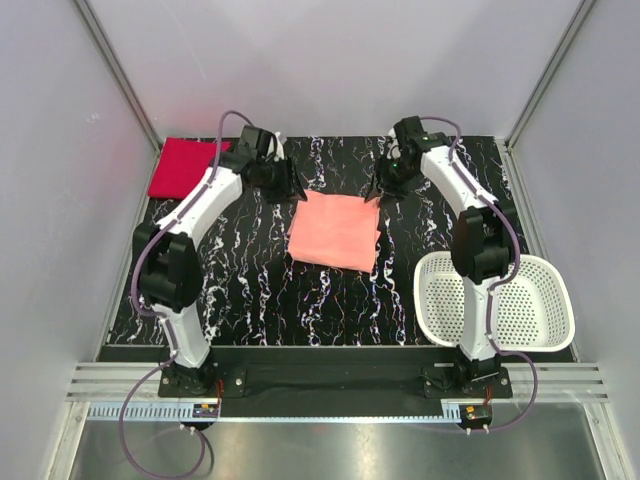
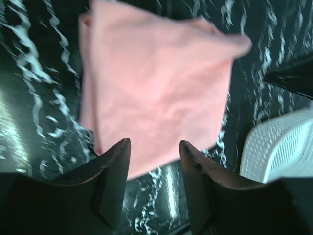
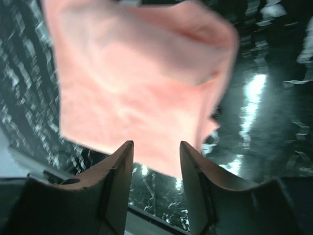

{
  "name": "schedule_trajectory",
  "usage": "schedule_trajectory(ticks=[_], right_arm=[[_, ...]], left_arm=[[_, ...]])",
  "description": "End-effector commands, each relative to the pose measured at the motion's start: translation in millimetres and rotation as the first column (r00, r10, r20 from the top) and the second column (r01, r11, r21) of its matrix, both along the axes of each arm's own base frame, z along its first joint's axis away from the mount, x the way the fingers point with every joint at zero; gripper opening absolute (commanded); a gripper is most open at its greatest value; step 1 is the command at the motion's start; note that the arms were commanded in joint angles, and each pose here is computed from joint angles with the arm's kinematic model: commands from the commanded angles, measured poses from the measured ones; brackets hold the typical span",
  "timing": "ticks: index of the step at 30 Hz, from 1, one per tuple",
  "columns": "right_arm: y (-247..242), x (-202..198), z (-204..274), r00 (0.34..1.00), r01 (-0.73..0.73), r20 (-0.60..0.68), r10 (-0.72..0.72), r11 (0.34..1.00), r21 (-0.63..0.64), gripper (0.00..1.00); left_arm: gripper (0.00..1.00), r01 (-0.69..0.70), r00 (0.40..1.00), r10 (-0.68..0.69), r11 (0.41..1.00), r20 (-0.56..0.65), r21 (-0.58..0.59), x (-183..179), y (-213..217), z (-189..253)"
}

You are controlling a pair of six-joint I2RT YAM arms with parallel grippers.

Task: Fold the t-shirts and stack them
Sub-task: Fold the tshirt

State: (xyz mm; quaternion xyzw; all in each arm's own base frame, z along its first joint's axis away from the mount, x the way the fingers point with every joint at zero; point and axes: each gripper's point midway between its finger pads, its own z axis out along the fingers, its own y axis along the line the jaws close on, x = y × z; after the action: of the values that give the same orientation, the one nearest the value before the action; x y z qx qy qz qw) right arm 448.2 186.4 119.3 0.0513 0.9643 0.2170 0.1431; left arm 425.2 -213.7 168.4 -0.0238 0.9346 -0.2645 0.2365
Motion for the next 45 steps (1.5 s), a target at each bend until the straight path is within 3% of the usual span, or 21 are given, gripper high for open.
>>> schedule_trajectory(ticks=[1, 3, 4, 6, 7, 9, 16, 19, 22, 25, 30, 35, 40, 45], right_arm=[[31.7, -10.2, 17.8, 0.992, -0.113, 0.074, 0.105, 0.987, 0.115, 0.49], [40.1, -11.4, 12.0, 0.992, -0.119, 0.064, 0.109, 0.978, 0.173, 0.43], [39.5, -7.2, 11.4, 0.994, -0.101, 0.060, 0.090, 0.975, 0.198, 0.32], [45.5, 0.8, 4.6, 0.995, -0.100, 0.046, 0.091, 0.959, 0.266, 0.22], [39.7, 8.2, 2.8, 0.997, -0.077, 0.034, 0.071, 0.953, 0.292, 0.12], [39.0, 22.6, -9.1, 0.998, -0.060, 0.017, 0.058, 0.943, 0.328, 0.08], [12.2, 72.9, -62.7, 0.998, 0.042, -0.052, -0.023, 0.914, 0.403, 0.06], [9.5, 81.5, -78.4, 0.998, 0.045, -0.065, -0.022, 0.925, 0.377, 0.05], [7.3, 86.4, -83.1, 0.996, 0.051, -0.087, -0.019, 0.925, 0.378, 0.05], [8.2, 84.4, -60.5, 0.998, 0.028, -0.057, -0.007, 0.924, 0.382, 0.06], [-4.3, 56.5, -9.8, 1.000, 0.007, -0.024, 0.001, 0.954, 0.298, 0.13], [8.1, 6.0, 20.0, 0.997, -0.065, -0.031, 0.075, 0.964, 0.257, 0.18], [39.8, -45.2, 7.8, 0.984, -0.122, -0.089, 0.157, 0.942, 0.313, 0.21], [50.9, -67.4, -18.7, 0.972, -0.102, -0.150, 0.178, 0.905, 0.412, 0.17]], left_arm=[[0.46, 0.064, 0.998, -0.064, 0.992, 0.006, -0.105, -21.3, -16.0, -5.0], [0.37, 0.075, 0.997, -0.078, 0.986, -0.012, -0.150, -28.5, -22.1, -9.7], [0.34, 0.069, 0.996, -0.077, 0.985, -0.041, -0.159, -32.3, -24.3, -16.9], [0.29, 0.065, 0.993, -0.078, 0.988, -0.091, -0.137, -40.4, -23.0, -33.8], [0.27, 0.065, 0.990, -0.080, 0.989, -0.120, -0.130, -43.2, -22.9, -44.1], [0.24, 0.048, 0.985, -0.063, 0.994, -0.162, -0.094, -48.0, -16.4, -61.9], [0.19, 0.051, 0.961, -0.050, 0.999, -0.273, -0.002, -63.8, -1.7, -127.6], [0.16, 0.053, 0.952, -0.028, 0.996, -0.305, 0.074, -71.4, 12.7, -151.5], [0.16, 0.076, 0.957, -0.045, 0.992, -0.286, 0.096, -72.5, 17.9, -147.4], [0.22, 0.080, 0.972, -0.056, 0.992, -0.230, 0.094, -68.1, 18.3, -121.0], [0.40, 0.060, 0.986, -0.054, 0.997, -0.160, 0.038, -61.9, 9.3, -61.5], [0.42, 0.061, 0.987, -0.071, 0.996, -0.145, -0.072, -70.9, -11.2, -37.1], [0.39, 0.048, 0.967, -0.089, 0.984, -0.237, -0.174, -92.2, -30.0, -70.1], [0.34, 0.030, 0.949, -0.059, 0.995, -0.309, -0.098, -100.3, -20.3, -115.0]])
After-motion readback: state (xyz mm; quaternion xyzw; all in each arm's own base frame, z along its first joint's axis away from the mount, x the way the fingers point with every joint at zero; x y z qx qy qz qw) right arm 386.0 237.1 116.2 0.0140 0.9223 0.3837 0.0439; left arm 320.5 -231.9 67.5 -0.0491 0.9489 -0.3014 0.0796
